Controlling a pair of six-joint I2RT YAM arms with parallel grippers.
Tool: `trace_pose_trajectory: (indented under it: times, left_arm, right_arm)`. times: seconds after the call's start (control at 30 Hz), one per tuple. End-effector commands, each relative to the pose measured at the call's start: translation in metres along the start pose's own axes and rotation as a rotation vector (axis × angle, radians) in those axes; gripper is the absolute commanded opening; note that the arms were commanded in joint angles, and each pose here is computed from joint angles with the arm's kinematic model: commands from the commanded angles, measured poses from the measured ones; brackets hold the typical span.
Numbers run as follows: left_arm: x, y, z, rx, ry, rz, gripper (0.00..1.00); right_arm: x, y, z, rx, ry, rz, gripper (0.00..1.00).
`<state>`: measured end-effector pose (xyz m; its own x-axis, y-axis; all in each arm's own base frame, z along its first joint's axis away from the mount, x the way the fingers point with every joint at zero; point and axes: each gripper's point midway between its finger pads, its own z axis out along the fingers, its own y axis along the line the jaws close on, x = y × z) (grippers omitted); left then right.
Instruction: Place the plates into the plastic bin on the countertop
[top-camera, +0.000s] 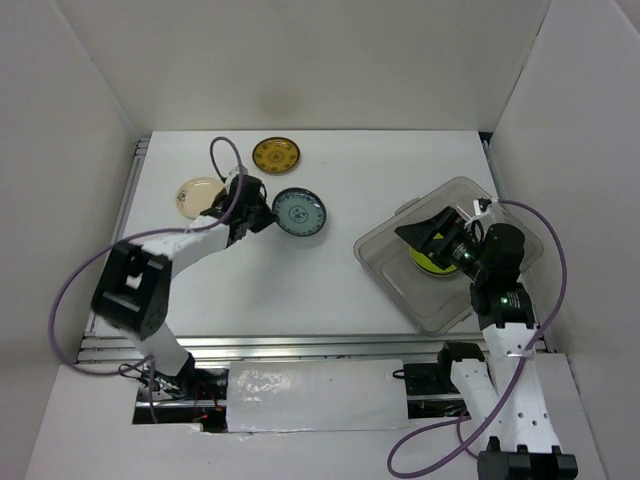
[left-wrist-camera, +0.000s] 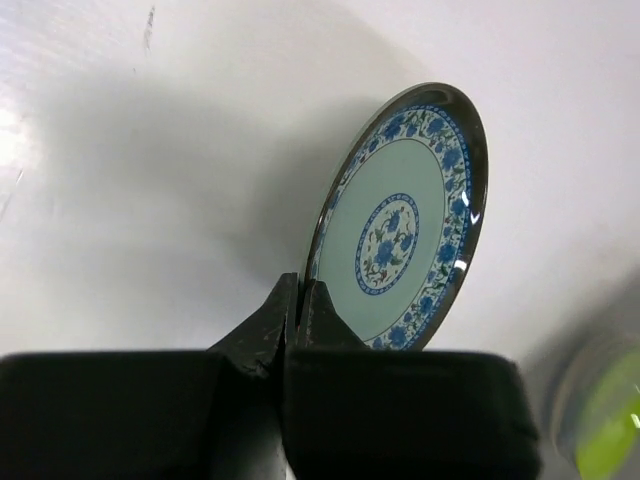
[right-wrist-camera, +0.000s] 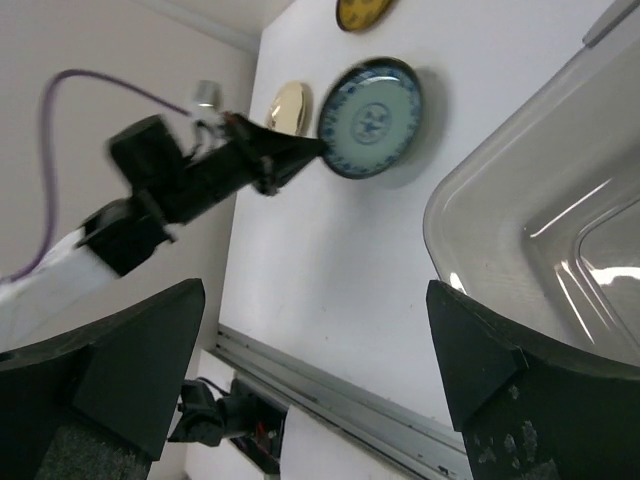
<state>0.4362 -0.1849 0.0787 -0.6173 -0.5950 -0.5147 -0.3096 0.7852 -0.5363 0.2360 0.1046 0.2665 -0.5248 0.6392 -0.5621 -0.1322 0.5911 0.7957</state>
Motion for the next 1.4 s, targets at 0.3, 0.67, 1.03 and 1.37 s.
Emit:
trace_pose_trajectory:
  times: [0.3, 0.67, 1.03, 1.37]
  left_arm:
    - [0.042, -0.083, -0.173, 0.55, 0.099, 0.195, 0.0]
    - [0.052, -0.089, -0.215, 0.652, 0.112, 0.186, 0.0]
    - [-0.006, 0.005, -0.206, 0.156, -0.159, 0.033, 0.99]
    - [-0.044, 0.078, -0.227, 0.014, -0.266, -0.029, 0.99]
  right_arm:
    - [0.031, 0.038, 0.092, -0.105, 0.232, -0.177, 1.0]
    - [0.086, 0.03, 0.118, -0.135, 0.37, -0.174, 0.3]
    - [-0.008, -0.101, 0.06, 0.423, -0.079, 0.063, 0.0]
    - [-0.059, -0.209, 0.015, 0.659, -0.277, 0.235, 0.0]
